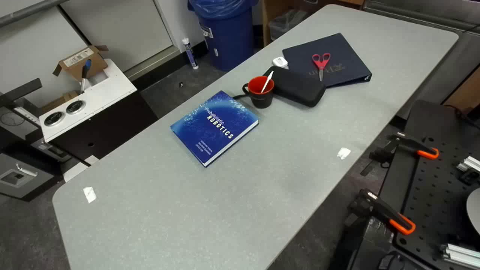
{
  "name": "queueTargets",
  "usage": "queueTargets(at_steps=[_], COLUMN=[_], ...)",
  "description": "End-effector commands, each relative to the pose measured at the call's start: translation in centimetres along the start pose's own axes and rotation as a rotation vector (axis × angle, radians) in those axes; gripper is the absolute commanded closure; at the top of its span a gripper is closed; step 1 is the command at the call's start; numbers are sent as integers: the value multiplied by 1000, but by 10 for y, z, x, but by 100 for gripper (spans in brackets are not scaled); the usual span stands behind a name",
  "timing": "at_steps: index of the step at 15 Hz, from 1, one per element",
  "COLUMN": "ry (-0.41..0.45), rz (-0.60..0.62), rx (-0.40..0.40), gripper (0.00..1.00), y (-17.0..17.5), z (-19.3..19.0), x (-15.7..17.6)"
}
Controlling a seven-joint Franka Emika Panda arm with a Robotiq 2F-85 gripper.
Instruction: Take the pen out of the mug and put it on the table
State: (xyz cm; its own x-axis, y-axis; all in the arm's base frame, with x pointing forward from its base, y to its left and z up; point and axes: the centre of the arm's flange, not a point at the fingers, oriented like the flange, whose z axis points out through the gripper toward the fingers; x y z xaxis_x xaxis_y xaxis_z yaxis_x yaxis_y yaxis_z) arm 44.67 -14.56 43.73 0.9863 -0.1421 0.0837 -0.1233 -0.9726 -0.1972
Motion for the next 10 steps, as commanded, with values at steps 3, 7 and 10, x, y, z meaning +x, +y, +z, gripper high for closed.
queueTargets(at_steps=[3, 7, 10], ry=[0, 0, -4], rz=[0, 0, 42], rx=[0, 0, -45], gripper=[0, 0, 0], y=[0, 0, 22], z=[0, 0, 39], x=[0, 0, 24])
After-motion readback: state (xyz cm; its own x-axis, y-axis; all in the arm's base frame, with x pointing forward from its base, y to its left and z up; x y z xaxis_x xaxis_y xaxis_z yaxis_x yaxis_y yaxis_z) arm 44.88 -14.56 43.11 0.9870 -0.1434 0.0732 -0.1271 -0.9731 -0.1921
